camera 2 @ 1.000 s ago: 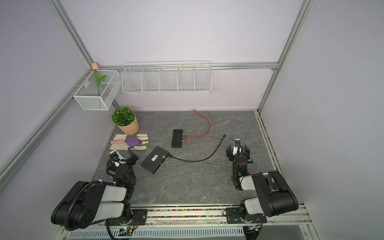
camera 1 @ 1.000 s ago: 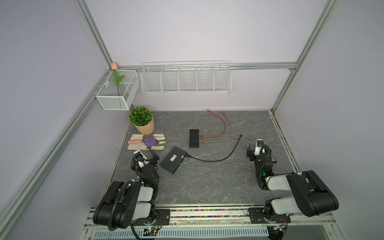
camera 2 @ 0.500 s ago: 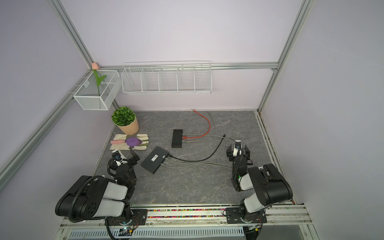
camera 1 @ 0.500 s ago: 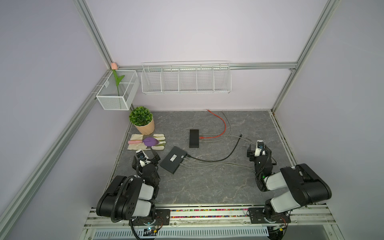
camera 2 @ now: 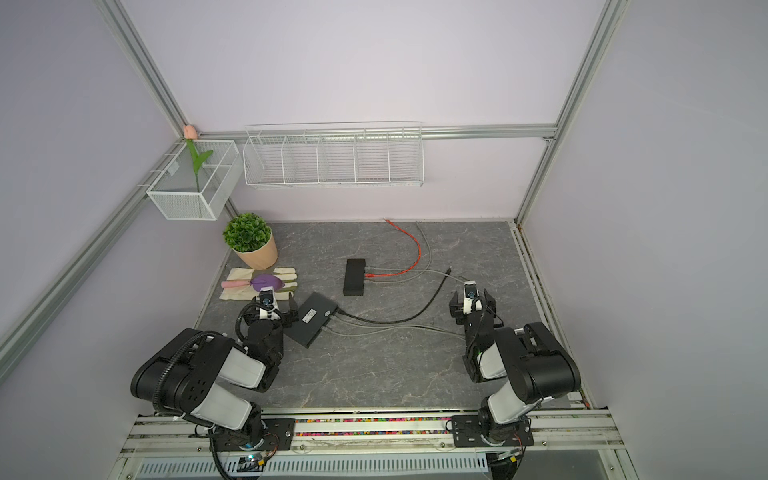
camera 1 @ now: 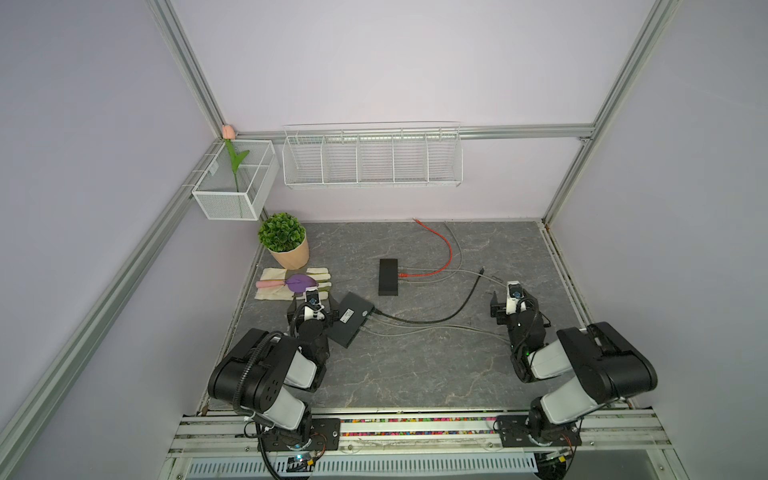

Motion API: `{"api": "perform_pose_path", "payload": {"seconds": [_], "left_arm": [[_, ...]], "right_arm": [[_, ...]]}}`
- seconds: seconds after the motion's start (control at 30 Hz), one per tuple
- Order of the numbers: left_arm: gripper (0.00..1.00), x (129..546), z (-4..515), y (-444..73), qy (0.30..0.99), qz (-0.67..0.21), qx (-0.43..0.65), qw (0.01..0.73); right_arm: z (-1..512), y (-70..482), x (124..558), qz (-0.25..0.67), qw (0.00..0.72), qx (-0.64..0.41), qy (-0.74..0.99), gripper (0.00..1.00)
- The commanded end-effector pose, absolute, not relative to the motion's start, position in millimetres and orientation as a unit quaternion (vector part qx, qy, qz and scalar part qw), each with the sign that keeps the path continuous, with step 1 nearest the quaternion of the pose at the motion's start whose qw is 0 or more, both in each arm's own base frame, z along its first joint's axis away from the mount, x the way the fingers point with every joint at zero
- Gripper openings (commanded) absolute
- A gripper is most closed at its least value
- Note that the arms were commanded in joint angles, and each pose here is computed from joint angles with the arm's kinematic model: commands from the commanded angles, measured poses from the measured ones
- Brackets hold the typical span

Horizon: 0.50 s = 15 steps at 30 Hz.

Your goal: Insert the plug into the switch port

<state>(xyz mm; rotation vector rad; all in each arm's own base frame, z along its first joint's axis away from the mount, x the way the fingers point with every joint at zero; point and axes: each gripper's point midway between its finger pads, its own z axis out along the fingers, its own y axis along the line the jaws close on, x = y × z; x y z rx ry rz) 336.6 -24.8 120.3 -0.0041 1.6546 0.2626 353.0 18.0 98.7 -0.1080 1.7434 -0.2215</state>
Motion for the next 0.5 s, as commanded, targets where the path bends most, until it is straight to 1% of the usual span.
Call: {"api": "perform_pose_path", "payload": {"seconds": [0.0,0.37,0.47], "left_arm": [[0.99,339,128,-33,0.723,0.11,0.021,0.682],[0.99,341,129,-35,0.723,0.109,0.028,0.682],[0.99,344,129,-30,0.723,0.11,0.015,0.682]], "right_arm": [[110,23,357,-0.086,0.657,-0.062,0.746,0.89],[110,23,360,-0.083,0.657,-0.061,0.747,0.89],[107,19,370,-0.071,0.638,-0.055,0.765,0.89]]}}
